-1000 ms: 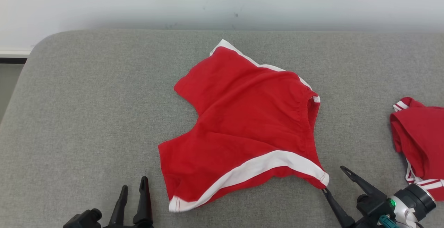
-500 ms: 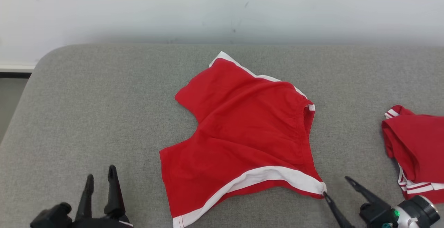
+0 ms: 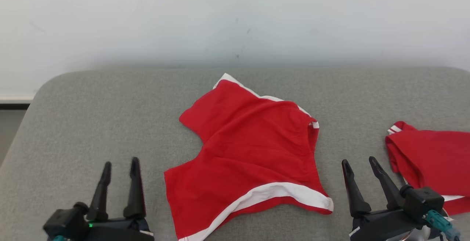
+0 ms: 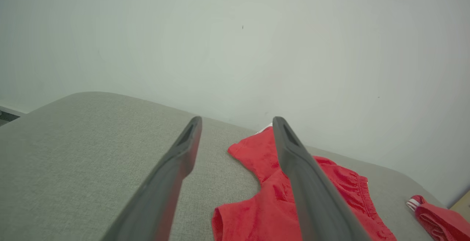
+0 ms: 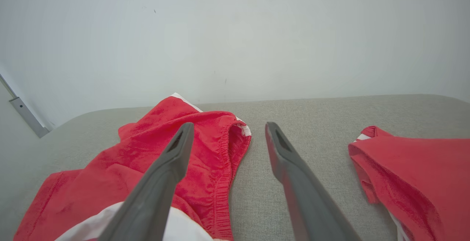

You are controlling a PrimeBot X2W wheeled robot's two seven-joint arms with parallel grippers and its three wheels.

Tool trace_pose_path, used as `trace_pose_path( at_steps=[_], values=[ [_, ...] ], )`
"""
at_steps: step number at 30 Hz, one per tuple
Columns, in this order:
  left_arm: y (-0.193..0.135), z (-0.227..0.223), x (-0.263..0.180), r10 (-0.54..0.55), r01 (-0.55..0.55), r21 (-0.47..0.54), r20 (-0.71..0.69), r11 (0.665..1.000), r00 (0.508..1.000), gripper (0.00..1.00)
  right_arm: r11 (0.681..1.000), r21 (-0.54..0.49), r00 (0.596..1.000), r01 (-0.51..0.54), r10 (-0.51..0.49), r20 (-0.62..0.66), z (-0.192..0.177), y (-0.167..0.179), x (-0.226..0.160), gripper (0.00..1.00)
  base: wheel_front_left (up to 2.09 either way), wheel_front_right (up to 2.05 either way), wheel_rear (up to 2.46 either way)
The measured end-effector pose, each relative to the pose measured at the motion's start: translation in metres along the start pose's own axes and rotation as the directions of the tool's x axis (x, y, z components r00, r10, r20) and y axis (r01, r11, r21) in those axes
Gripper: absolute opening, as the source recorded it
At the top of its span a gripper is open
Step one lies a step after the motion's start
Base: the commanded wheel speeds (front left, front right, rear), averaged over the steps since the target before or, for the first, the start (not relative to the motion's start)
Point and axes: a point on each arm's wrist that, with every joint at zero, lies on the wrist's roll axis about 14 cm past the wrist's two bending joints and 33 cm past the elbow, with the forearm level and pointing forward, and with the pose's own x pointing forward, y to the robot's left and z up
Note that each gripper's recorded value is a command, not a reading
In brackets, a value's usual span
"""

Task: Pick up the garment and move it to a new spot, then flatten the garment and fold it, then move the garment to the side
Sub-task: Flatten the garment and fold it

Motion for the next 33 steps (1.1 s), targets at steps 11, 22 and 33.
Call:
trace_pose_path(
  at_steps=[11,22,33],
  values=[
    [-0.03,-0.02,-0.017,-0.21,0.224,0.132,-0.114,0.966,0.971,1.0,0.949,0.261,0.983,0.176,-0.181,-0.005,0.003,-0.027,-0.022,1.0,0.0,0.0,0.0],
    [-0.031,-0.081,-0.051,-0.202,0.236,0.037,-0.397,0.971,0.895,1.0,0.936,0.294,0.98,0.196,-0.194,-0.038,0.002,-0.031,-0.026,1.0,0.0,0.0,0.0],
    [-0.032,-0.146,-0.1,-0.183,0.16,-0.098,-0.695,0.982,0.695,1.0,0.949,0.252,0.981,0.188,-0.168,-0.097,-0.01,-0.027,-0.029,1.0,0.0,0.0,0.0]
  ],
)
